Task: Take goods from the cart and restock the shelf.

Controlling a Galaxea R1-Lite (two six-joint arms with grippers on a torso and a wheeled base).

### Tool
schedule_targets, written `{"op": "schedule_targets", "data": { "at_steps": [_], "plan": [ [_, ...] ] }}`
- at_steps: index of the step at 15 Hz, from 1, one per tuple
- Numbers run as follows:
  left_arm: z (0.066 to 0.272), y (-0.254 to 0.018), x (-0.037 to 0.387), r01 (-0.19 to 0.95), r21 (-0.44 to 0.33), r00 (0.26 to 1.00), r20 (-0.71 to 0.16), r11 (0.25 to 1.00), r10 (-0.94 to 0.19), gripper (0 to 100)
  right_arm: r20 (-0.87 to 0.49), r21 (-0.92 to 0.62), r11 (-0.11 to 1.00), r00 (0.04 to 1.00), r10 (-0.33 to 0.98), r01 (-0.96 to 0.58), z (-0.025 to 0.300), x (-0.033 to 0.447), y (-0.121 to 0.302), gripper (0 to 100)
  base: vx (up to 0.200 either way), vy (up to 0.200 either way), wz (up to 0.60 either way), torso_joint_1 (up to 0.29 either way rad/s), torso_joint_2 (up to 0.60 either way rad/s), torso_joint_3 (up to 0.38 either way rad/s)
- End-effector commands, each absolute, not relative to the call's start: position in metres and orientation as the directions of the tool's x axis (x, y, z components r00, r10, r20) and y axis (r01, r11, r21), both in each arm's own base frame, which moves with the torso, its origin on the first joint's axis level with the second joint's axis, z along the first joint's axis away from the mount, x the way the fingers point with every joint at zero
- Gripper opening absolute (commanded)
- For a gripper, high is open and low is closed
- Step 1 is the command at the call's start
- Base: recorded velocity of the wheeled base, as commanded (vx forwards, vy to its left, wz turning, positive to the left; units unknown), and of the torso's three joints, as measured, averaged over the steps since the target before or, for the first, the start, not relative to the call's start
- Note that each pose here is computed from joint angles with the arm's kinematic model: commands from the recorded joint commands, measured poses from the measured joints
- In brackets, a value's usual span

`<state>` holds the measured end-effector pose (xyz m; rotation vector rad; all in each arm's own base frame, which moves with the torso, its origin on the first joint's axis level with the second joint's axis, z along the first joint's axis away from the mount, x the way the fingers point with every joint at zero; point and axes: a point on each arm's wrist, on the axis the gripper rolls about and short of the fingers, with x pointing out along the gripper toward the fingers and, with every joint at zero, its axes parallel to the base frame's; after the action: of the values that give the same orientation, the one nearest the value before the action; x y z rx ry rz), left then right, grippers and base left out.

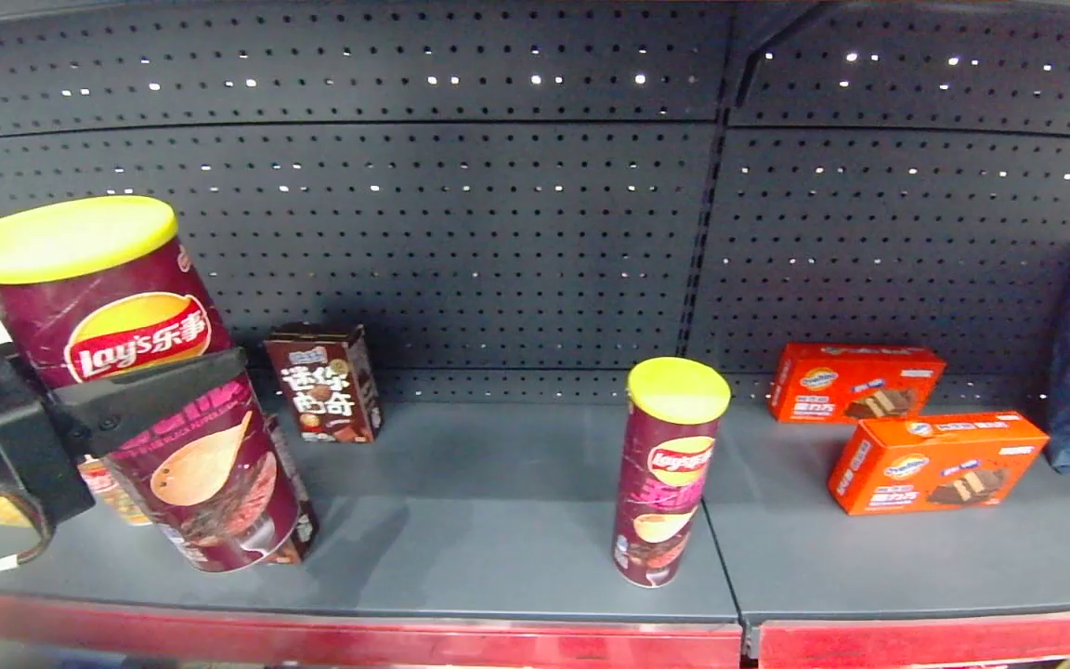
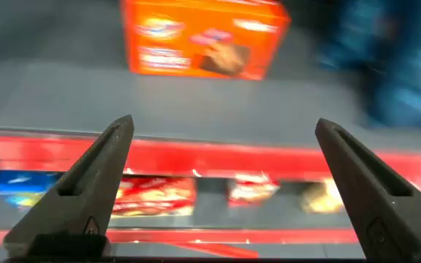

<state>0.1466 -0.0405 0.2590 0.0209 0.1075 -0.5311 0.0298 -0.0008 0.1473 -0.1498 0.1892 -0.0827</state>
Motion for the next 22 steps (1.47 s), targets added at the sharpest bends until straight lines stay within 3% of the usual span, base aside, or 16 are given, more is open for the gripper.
{"op": "schedule_targets", "data": {
  "at_steps": [1, 5, 12, 16, 17, 19, 22],
  "plan": [
    [0.257, -0.042, 0.151, 0.511, -0.013, 0.852, -0.123, 0.860, -0.508, 0, -0.138, -0.144, 0.988, 0.987, -0.077, 0.057, 0.146, 0.022, -0.002, 100, 0.000, 0.000, 0.00, 0.000, 0.00, 0.000],
    [0.257, -0.043, 0.152, 0.514, -0.012, 0.851, -0.124, 0.858, -0.511, 0, -0.084, -0.125, 0.992, 0.996, 0.018, -0.028, 0.143, 0.012, -0.002, 100, 0.000, 0.000, 0.00, 0.000, 0.00, 0.000],
    [0.253, -0.046, 0.170, 0.506, 0.024, 0.855, -0.151, 0.862, -0.497, 0, -0.048, -0.092, 0.996, 0.999, 0.018, -0.023, 0.126, 0.001, -0.004, 100, 0.000, 0.000, 0.00, 0.000, 0.00, 0.000],
    [0.246, -0.054, 0.203, 0.502, 0.046, 0.856, -0.170, 0.864, -0.488, 0, -0.029, -0.052, 0.999, 1.000, -0.005, 0.003, 0.122, -0.003, -0.005, 100, 0.000, 0.000, 0.00, 0.000, 0.00, 0.000],
    [0.240, -0.057, 0.214, 0.503, 0.039, 0.852, -0.193, 0.864, -0.487, 0, -0.030, -0.052, 0.998, 0.999, -0.022, 0.020, 0.120, -0.003, -0.005, 100, 0.000, 0.000, 0.00, 0.000, 0.00, 0.000],
    [0.237, -0.069, 0.249, 0.500, 0.026, 0.859, -0.146, 0.866, -0.492, 0, -0.024, -0.051, 0.993, 0.993, -0.112, 0.110, 0.117, -0.005, -0.005, 100, 0.000, 0.000, 0.00, 0.000, 0.00, 0.000],
    [0.233, -0.091, 0.271, 0.508, -0.053, 0.850, -0.132, 0.860, -0.510, 0, -0.011, -0.048, 0.986, 0.987, -0.159, 0.158, 0.111, -0.009, -0.005, 100, 0.000, 0.000, 0.00, 0.000, 0.00, 0.000]
  ]
}}
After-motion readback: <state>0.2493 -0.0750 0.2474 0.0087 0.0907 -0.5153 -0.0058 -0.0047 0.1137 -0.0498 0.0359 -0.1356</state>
